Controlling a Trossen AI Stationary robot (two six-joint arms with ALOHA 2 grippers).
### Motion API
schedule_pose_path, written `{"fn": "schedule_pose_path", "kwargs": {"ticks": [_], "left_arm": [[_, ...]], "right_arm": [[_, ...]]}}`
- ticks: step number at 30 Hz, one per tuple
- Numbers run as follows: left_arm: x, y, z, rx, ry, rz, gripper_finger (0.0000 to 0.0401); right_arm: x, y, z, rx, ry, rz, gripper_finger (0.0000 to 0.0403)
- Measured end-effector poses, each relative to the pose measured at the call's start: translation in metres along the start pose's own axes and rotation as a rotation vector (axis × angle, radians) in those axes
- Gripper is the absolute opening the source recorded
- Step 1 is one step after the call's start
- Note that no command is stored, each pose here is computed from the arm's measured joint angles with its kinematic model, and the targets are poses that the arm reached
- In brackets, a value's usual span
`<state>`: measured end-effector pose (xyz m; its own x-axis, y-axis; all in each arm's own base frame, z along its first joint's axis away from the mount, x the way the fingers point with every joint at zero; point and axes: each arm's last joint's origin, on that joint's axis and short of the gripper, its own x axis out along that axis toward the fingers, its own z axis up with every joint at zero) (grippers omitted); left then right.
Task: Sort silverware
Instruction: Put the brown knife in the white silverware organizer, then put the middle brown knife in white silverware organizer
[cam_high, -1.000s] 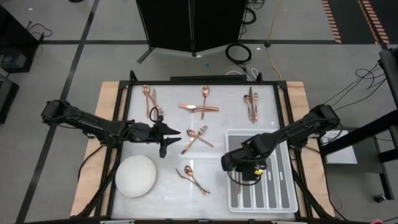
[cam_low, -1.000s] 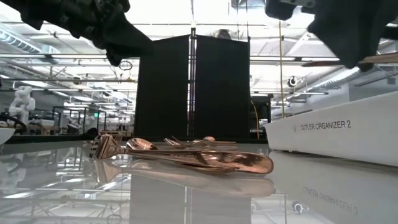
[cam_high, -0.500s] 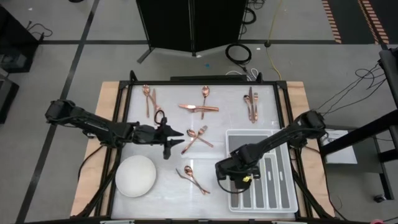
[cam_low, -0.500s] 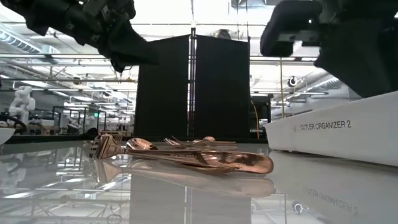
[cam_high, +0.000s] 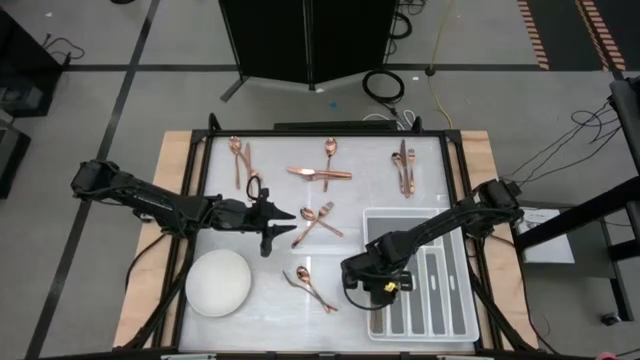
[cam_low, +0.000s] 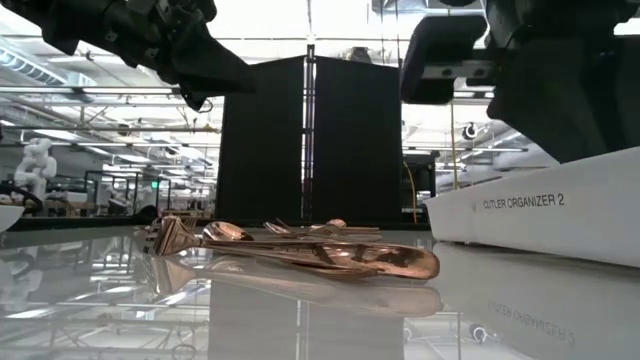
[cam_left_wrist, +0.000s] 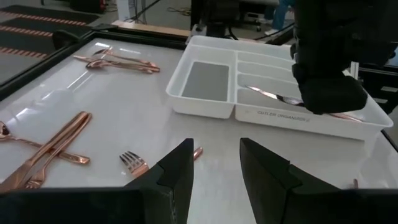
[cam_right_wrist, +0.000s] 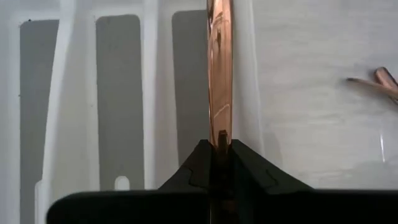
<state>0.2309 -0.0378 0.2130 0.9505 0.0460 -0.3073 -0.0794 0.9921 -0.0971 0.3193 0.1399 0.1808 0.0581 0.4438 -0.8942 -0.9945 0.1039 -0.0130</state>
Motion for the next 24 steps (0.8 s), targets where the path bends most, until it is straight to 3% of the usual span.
{"fn": "schedule_pose_path", "kwargs": {"ticks": [15, 20, 24], "left_arm": [[0.000, -0.001, 0.000, -0.002, 0.001, -0.029, 0.0130], [0.000, -0.001, 0.000, -0.002, 0.003, -0.041, 0.0130], [0.000, -0.001, 0.001, -0.001, -0.005, -0.041, 0.0130]], "right_arm": [[0.003, 0.001, 0.000, 0.002, -0.014, 0.006, 0.0075], [-0.001, 0.004, -0.001, 0.074, 0.091, -0.041, 0.0081], [-0.022, 0.005, 0.007, 0.135, 0.147, -0.120, 0.0080]]}}
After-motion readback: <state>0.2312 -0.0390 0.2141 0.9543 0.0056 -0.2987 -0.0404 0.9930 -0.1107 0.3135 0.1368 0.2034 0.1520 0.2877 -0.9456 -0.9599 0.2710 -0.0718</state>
